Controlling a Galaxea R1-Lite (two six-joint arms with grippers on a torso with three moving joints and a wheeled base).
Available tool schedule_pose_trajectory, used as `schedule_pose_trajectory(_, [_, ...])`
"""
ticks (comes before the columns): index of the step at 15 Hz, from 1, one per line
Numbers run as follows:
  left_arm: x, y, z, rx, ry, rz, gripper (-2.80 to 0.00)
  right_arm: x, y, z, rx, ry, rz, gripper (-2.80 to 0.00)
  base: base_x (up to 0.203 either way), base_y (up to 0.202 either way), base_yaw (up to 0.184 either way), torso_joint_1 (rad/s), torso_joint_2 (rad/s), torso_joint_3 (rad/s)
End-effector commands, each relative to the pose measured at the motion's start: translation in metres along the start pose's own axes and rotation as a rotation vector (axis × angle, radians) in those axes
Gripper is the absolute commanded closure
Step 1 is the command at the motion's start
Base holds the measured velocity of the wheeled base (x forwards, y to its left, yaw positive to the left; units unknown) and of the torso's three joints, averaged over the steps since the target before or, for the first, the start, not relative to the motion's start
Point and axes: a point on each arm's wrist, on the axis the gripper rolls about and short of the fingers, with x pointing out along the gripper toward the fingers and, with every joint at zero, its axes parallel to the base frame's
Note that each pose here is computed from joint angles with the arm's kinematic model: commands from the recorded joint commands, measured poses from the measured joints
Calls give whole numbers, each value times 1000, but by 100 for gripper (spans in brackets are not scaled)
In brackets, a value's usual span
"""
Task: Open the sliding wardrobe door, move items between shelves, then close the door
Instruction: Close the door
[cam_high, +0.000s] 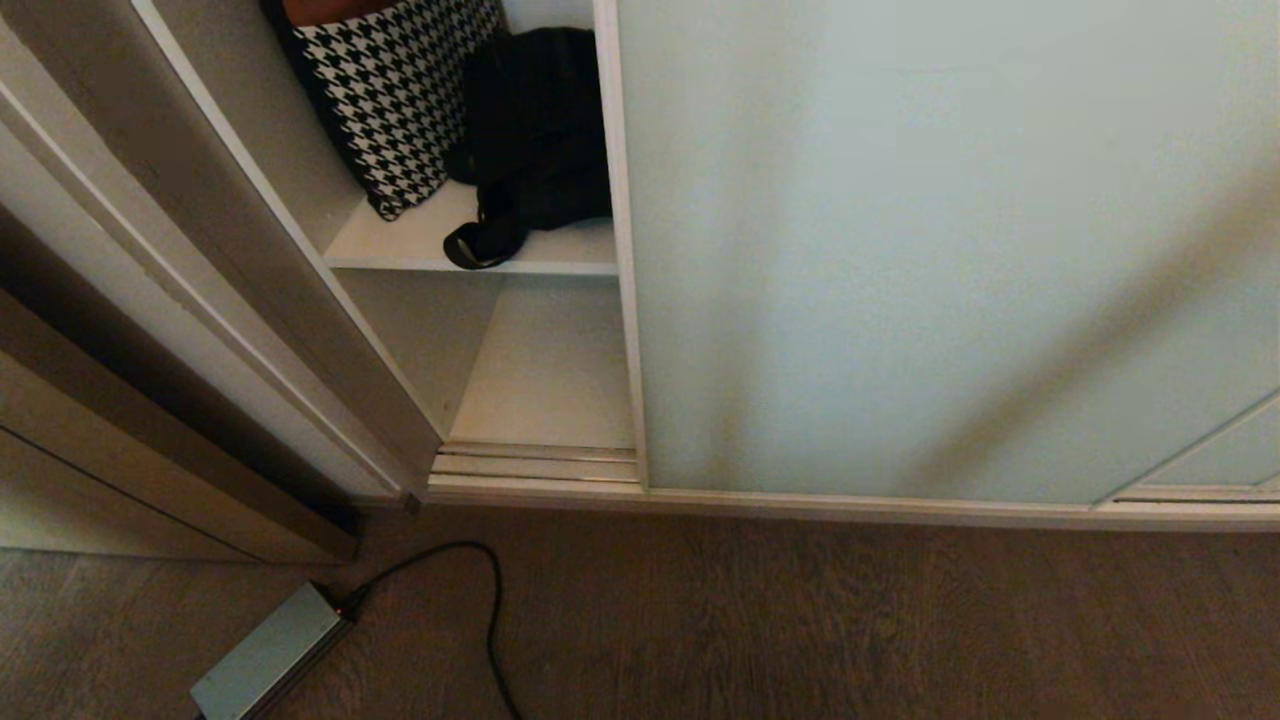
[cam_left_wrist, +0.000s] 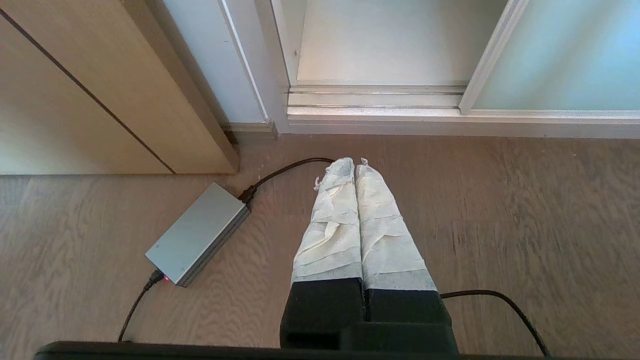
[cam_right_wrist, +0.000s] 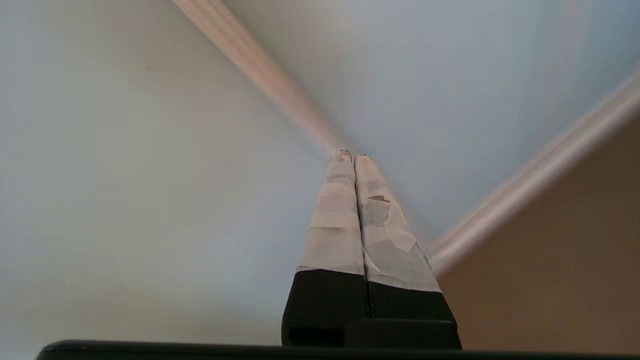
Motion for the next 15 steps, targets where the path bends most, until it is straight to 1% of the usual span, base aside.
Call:
schedule_pose_trajectory(1, [0, 0, 0, 1, 1, 0, 0, 16, -41, -3, 133, 100, 53, 0, 0, 0, 0, 0, 0, 0])
schedule_pose_trajectory(4, [0, 0, 0, 1, 1, 0, 0, 24, -55, -11, 292, 167, 75, 0, 0, 0, 0, 0, 0, 0])
schedule_pose_trajectory(5, [0, 0, 0, 0, 1, 0, 0, 28, -58, -15, 316, 186, 77, 0, 0, 0, 0, 0, 0, 0])
schedule_pose_trajectory(8, [0, 0, 0, 1, 0, 0, 0, 51, -64, -40, 363, 263, 94, 0, 0, 0, 0, 0, 0, 0])
schedule_pose_trajectory(11, [0, 0, 0, 0, 1, 0, 0, 69, -69, -54, 387, 308, 103, 0, 0, 0, 0, 0, 0, 0])
schedule_pose_trajectory(15, [0, 0, 0, 1, 1, 0, 0, 86, -75, -67, 407, 344, 109, 0, 0, 0, 0, 0, 0, 0])
